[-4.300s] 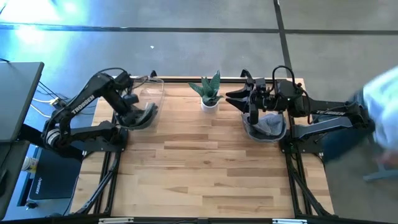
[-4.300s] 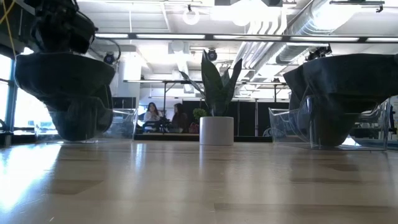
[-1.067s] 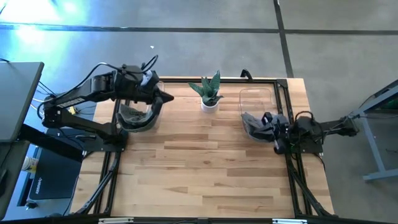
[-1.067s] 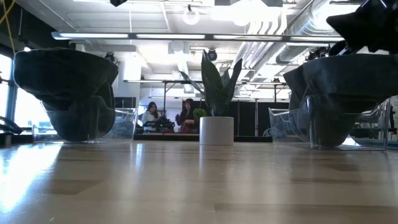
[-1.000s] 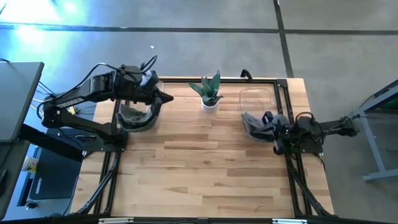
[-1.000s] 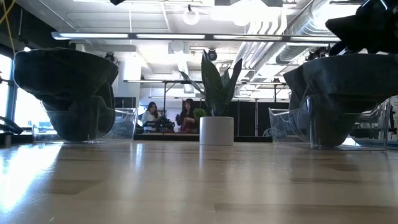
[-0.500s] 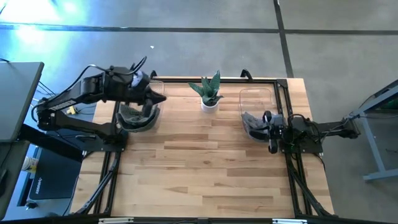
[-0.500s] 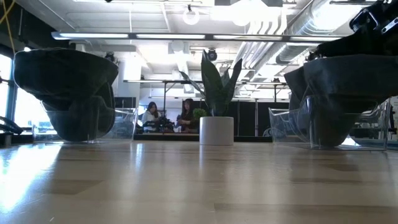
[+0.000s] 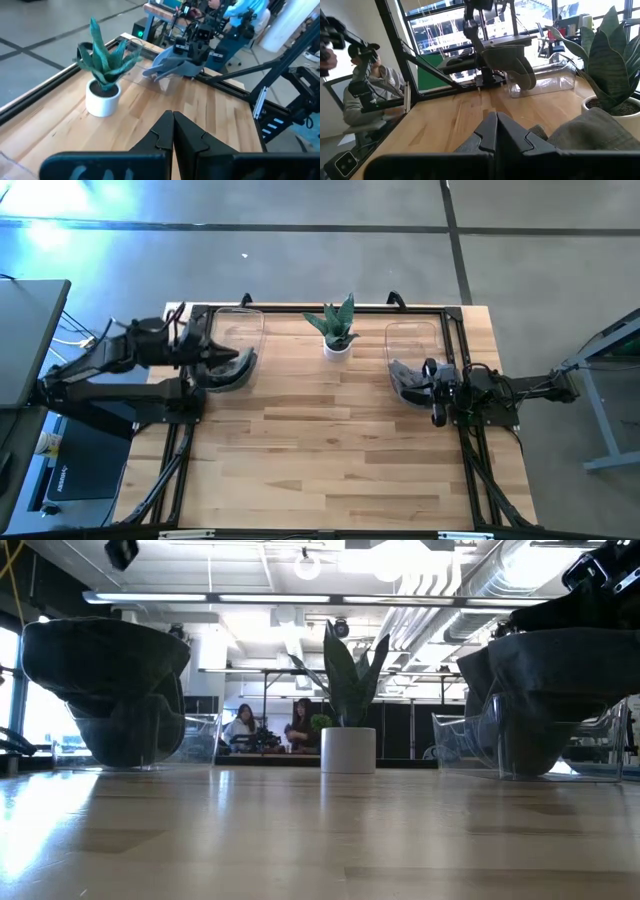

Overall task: Pick & Place hat
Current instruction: Return to Home Position

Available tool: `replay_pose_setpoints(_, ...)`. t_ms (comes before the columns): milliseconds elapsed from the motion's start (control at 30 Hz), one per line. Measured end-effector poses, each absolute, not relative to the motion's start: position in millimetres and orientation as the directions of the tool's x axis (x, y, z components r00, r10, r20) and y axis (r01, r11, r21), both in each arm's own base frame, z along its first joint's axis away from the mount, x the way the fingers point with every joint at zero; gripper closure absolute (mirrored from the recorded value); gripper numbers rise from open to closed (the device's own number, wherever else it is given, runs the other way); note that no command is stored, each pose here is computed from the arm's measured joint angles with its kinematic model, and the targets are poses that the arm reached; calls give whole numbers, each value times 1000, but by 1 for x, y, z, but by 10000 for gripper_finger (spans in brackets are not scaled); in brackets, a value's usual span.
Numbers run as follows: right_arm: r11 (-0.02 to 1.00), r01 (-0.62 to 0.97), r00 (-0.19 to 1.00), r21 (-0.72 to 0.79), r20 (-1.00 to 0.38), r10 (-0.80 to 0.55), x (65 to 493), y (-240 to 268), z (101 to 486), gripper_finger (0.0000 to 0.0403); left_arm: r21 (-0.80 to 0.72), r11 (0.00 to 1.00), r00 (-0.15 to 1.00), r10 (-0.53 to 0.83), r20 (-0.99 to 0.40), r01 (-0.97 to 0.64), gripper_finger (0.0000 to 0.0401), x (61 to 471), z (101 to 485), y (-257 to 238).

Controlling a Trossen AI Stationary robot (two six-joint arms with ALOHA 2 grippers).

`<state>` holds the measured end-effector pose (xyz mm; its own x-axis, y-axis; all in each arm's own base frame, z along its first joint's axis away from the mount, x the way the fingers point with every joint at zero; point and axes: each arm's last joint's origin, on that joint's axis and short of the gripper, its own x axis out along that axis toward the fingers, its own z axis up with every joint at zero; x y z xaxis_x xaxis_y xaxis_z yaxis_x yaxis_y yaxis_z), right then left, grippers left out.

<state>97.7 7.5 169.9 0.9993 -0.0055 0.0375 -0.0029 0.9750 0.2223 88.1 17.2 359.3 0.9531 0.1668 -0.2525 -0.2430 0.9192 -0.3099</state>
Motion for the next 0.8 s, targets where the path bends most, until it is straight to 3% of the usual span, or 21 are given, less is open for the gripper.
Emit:
replay_pose_setpoints(333, 975, -3, 999, 222, 38, -6, 98, 7, 170, 400, -340, 917, 976, 174, -133, -210, 401, 86, 268, 17)
replay_pose_setpoints(700, 975, -3, 999, 222, 40, -6, 98, 8, 170, 400, -331, 937, 993, 114, -4, -109, 401, 75, 221, 8)
replay_pose_setpoints(800, 975, -3, 999, 222, 40, -6, 98, 8, 170, 400, -325, 939, 993, 109, -35, -114, 401, 80, 211, 5)
